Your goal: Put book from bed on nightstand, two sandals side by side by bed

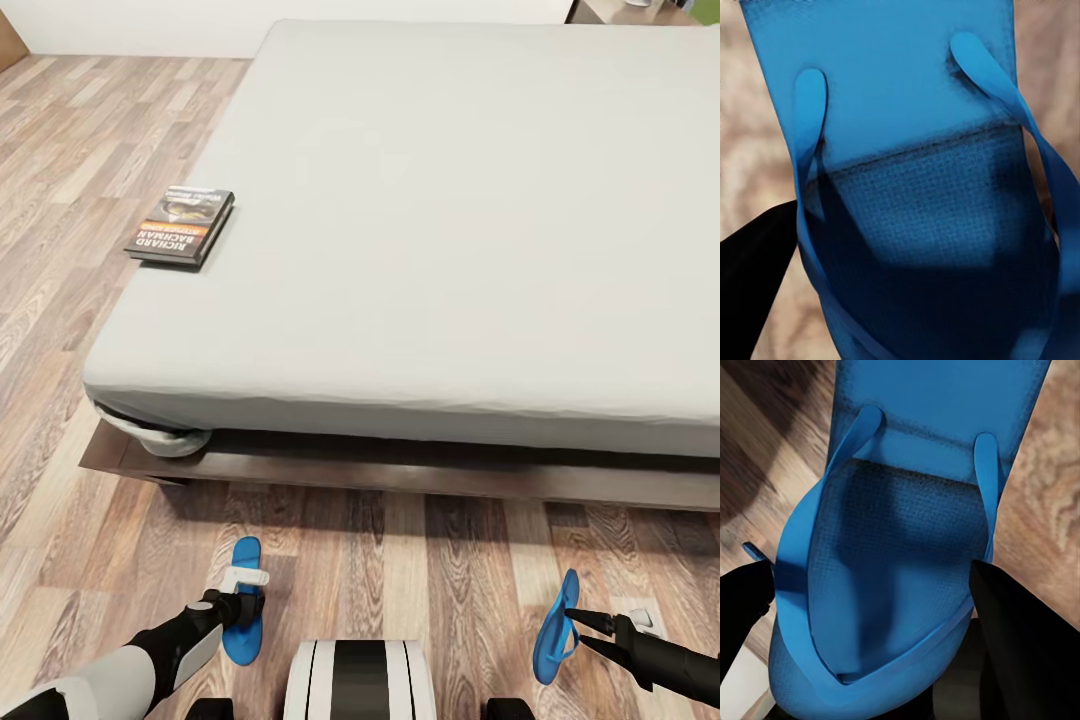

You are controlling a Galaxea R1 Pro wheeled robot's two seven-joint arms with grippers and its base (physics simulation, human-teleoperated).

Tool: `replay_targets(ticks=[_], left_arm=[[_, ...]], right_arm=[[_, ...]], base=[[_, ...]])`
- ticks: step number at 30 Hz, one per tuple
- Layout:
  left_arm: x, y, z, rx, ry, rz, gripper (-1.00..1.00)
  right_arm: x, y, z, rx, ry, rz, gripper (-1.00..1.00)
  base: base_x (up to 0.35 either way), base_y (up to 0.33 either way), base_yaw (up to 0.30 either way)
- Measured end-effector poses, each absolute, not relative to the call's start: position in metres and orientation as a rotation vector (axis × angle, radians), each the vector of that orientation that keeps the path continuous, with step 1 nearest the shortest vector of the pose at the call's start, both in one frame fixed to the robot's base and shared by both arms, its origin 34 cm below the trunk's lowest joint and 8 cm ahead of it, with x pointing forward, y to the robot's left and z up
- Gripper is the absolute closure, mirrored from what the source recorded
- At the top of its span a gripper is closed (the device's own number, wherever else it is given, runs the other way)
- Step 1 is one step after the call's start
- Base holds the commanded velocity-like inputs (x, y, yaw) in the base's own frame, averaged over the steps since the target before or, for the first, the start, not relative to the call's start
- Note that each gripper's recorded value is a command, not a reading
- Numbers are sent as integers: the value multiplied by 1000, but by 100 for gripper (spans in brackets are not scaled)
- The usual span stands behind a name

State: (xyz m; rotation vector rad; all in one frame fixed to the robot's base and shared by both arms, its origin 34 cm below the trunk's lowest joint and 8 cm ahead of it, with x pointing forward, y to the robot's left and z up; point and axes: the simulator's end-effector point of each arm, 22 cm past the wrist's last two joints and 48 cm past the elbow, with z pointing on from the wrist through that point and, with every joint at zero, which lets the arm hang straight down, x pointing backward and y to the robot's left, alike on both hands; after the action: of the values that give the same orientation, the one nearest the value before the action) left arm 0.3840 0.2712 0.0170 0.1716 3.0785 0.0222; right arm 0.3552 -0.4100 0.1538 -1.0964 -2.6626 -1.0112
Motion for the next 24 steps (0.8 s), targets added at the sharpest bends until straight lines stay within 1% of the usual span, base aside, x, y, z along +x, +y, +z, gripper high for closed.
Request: replay_targets(ticks=[24], left_arm=[[384,271,20,168,3080,22,100]], right_arm=[[359,-410,157,-1096,-2671,-1022,100]], base=[[0,0,0]])
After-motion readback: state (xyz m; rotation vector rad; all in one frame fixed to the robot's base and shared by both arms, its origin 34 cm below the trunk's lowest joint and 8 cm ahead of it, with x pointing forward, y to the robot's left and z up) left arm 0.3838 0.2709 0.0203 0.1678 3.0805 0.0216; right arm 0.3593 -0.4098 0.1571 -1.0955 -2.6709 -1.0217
